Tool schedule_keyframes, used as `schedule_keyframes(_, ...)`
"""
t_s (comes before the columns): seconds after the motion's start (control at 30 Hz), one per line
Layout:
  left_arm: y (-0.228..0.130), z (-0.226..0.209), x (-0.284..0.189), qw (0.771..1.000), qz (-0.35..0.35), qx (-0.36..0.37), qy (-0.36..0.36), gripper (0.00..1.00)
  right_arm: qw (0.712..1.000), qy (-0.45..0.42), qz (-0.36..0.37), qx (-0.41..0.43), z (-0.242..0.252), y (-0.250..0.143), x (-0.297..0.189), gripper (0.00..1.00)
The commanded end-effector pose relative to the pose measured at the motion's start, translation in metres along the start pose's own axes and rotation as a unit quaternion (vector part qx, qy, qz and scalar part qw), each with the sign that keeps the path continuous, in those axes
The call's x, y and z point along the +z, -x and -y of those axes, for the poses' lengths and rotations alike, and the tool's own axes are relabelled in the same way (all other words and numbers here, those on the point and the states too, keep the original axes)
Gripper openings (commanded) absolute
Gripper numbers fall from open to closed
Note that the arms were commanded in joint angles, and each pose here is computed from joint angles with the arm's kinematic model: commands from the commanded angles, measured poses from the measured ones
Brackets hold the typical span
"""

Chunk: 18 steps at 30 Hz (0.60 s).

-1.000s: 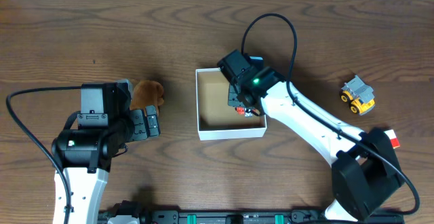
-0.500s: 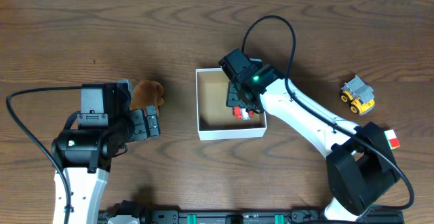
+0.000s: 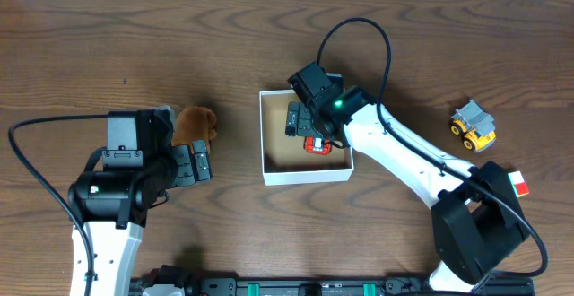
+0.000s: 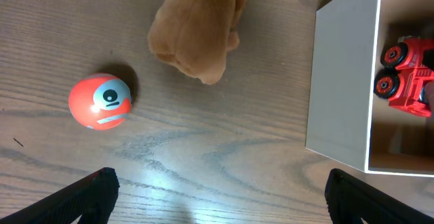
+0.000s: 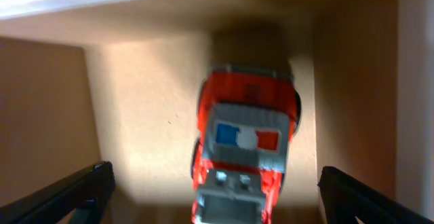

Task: Pack container
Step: 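Carry the red fire truck into the white box and release it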

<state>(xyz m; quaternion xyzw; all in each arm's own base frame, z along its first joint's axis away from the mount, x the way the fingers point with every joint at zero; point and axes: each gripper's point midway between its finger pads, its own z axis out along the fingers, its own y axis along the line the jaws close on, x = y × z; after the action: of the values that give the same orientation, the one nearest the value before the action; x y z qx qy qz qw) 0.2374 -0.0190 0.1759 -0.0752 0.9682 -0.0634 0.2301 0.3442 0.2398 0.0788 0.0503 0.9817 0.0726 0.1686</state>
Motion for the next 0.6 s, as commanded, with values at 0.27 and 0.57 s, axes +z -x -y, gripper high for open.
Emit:
schedule_keyframes(0.27, 0.003, 0.003, -0.004, 1.000, 0.003, 0.000, -0.006, 0.98, 0.995, -0.027, 0.083, -0.047, 0.003, 0.039, -0.023, 0.89)
schedule_keyframes(0.57, 0.002, 0.003, -0.004, 1.000, 0.002, 0.000, -0.006, 0.98, 0.971, -0.103, 0.213, -0.017, 0.050, 0.110, -0.144, 0.91)
